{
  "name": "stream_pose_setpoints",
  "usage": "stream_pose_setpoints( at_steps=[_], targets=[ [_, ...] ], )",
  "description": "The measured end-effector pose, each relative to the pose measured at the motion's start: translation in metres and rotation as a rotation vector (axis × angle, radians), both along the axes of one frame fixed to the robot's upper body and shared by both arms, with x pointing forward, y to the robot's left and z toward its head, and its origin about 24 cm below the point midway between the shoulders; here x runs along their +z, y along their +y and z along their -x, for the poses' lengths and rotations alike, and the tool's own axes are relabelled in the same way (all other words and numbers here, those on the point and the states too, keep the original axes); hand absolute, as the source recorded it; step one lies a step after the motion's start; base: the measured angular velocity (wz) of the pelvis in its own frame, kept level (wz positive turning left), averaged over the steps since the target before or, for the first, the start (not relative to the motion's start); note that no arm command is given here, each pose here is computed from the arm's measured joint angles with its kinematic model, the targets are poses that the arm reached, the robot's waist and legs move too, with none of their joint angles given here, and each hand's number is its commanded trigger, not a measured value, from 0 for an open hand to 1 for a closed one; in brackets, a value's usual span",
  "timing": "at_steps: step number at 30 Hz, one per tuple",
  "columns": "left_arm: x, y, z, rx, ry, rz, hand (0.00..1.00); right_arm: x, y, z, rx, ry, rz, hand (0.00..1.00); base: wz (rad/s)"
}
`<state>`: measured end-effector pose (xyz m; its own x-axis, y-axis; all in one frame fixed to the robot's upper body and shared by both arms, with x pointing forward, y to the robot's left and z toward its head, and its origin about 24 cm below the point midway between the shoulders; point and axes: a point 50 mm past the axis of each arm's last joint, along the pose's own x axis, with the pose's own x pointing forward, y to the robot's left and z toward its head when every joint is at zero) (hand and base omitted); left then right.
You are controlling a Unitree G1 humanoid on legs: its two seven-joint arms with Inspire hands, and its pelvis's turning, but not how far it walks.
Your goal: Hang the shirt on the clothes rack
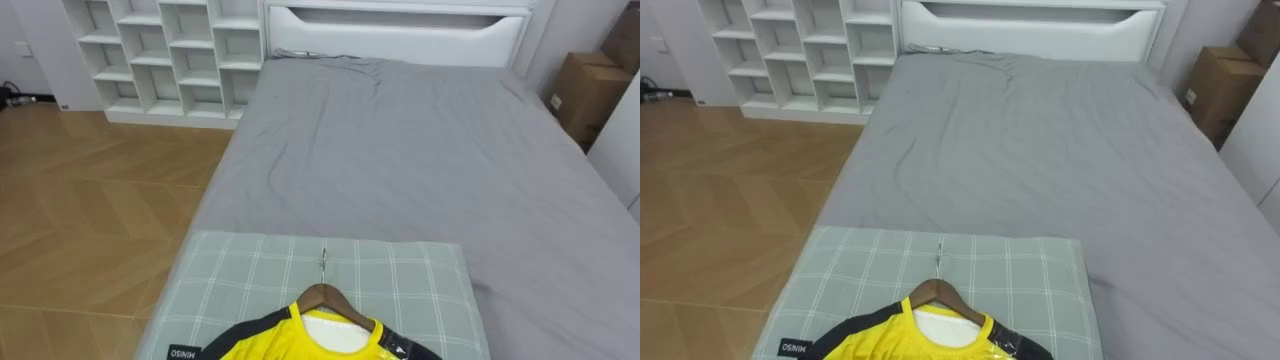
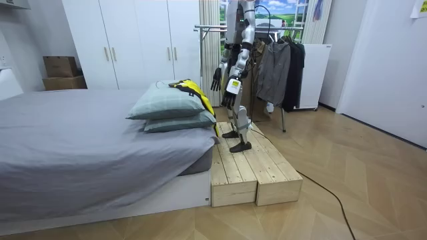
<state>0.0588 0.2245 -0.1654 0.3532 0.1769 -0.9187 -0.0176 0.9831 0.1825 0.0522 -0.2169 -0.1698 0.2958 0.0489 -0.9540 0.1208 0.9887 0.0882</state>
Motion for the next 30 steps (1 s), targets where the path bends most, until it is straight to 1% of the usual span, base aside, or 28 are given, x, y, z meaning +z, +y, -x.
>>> stream_pose_setpoints(
  at_steps=[17, 30],
  targets=[
    [0.0007, -0.0002, -0.0009, -0.004, -0.024, 0.000, 0.00, 0.0003, -0.0007, 0.0015, -0.014, -0.011, -0.030, 0.00, 0.00],
    [-0.0005, 0.0004, 0.0037, 0.035, -0.011, 0.012, 0.00, 0.0003, -0.0011, 0.0016, -0.013, -0.011, -0.027, 0.00, 0.00]
  ],
)
